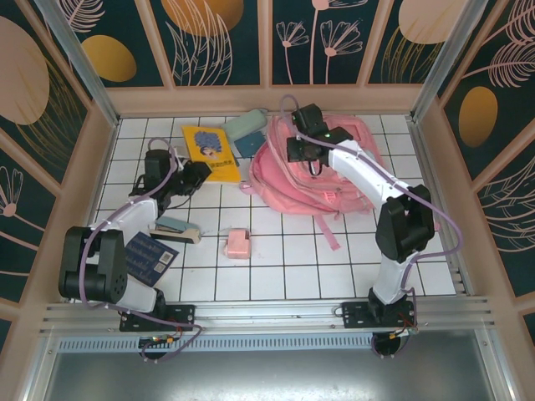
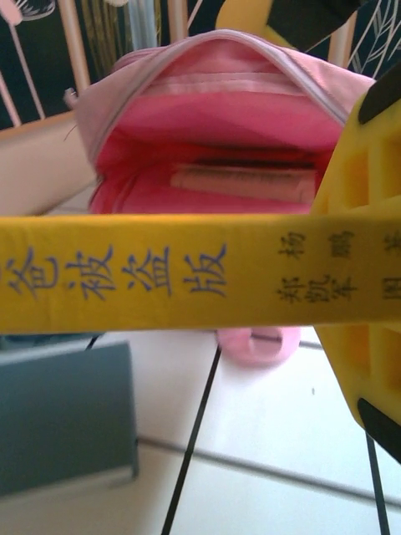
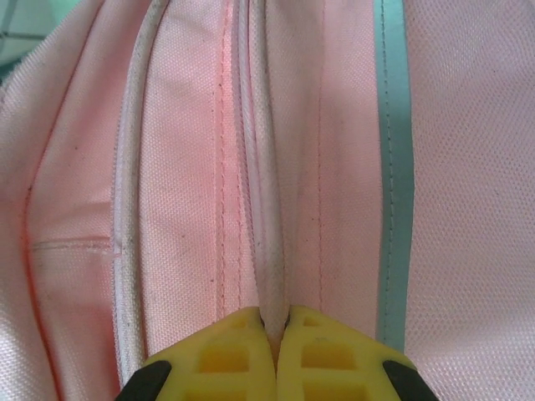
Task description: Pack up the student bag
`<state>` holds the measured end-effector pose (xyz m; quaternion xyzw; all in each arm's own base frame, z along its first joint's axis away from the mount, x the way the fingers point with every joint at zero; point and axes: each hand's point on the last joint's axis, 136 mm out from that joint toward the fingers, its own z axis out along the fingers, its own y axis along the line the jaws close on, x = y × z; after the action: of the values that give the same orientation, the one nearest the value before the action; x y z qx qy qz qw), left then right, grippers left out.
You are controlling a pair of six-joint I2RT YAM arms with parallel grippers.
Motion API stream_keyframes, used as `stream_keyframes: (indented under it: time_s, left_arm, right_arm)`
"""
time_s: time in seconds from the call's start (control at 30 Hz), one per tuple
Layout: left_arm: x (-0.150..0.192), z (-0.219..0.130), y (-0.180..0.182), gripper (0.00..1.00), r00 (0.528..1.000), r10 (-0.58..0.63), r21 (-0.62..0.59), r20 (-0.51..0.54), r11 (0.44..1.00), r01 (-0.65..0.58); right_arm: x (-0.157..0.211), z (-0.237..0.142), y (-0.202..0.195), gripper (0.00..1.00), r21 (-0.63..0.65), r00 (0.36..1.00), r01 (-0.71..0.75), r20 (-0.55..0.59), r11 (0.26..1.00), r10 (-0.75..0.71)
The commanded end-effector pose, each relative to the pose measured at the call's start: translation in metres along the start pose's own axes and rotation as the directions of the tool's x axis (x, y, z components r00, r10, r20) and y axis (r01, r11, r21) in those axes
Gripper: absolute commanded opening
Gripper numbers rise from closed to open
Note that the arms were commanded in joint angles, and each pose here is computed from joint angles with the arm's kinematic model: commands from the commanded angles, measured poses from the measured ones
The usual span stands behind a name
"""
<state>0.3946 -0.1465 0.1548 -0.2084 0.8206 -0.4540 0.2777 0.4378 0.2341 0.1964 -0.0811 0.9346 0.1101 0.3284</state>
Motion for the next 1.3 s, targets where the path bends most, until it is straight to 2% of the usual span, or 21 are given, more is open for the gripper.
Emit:
stream_keyframes:
  time_s: [0.0,0.27,0.57,0.8,1.0,1.27]
  left_arm:
    - [-0.008,0.005,-0.049,0.00,0.997,0.051,0.153,0.049,0.986,-0.058]
    - [0.000,0.019,-0.080,0.00,0.997,0.079,0.215,0.025,0.973,-0.083]
    - [0.013,0.043,-0.081,0.00,0.993,0.087,0.210,-0.084,0.975,-0.068]
    - [0.019,0.060,-0.115,0.00,0.986,0.116,0.287,-0.120,0.955,-0.078]
    - [0.043,0.096,-0.135,0.00,0.981,0.123,0.315,-0.153,0.946,-0.069]
    - [0.092,0.146,-0.148,0.00,0.975,0.120,0.298,-0.186,0.953,-0.060]
  right_arm:
    - [-0.040,-0.021,0.019,0.00,-0.172,0.993,-0.079,0.073,0.982,0.093]
    - [-0.073,-0.038,0.020,0.00,-0.376,0.963,-0.212,0.076,0.902,0.258]
    - [-0.089,-0.044,0.026,0.00,-0.444,0.929,-0.305,0.056,0.842,0.366]
    - [-0.106,-0.062,0.031,0.00,-0.498,0.919,-0.303,0.072,0.812,0.387]
    - [-0.114,-0.071,0.024,0.00,-0.561,0.923,-0.293,0.045,0.774,0.382]
    - [-0.120,-0.084,0.003,0.00,-0.624,0.928,-0.276,0.024,0.731,0.372]
